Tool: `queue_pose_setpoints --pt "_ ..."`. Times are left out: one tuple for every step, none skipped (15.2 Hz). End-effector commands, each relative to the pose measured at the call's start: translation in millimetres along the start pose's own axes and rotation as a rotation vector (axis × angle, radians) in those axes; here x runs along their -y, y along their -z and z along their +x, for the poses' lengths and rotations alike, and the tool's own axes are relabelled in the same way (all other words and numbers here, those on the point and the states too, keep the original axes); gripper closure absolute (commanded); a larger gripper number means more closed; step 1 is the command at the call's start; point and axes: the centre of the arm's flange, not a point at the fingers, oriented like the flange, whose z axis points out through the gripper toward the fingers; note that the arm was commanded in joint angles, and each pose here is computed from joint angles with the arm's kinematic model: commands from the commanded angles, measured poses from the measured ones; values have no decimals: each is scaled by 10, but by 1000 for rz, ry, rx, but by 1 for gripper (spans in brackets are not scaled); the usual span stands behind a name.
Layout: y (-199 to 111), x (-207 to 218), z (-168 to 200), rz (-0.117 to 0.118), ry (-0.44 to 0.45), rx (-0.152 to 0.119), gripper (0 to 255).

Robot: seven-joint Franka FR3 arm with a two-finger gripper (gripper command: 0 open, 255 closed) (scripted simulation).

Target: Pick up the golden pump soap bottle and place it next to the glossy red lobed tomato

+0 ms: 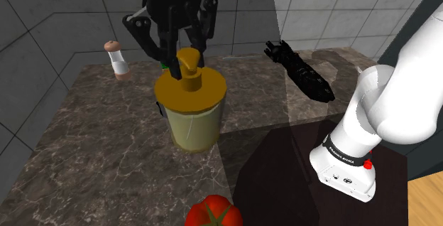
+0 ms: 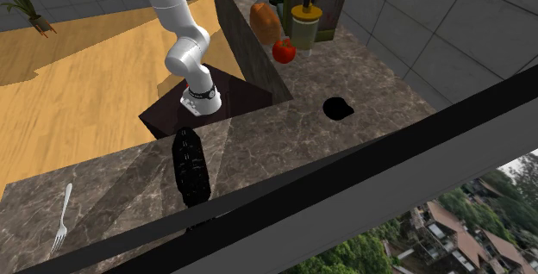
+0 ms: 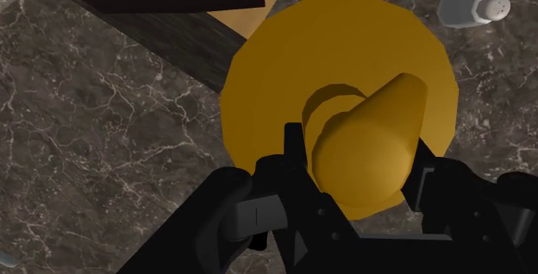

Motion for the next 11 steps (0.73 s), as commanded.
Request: queue_pose_setpoints --pt "-104 -1 13 1 0 -1 255" --pt "-156 2 18 1 0 -1 255" --pt "-209 5 24 1 0 -1 255" --pt "-261 7 30 1 0 -1 255" --pt "-313 10 35 1 0 -1 255" --pt "-366 13 41 1 0 -1 255" --pt "-418 16 47 1 0 -1 255" --pt "-471 19 52 1 0 -1 255" --pt "-523 22 58 1 0 -1 255" --pt "-575 25 64 1 0 -1 255" --pt "-628 28 70 1 0 -1 255"
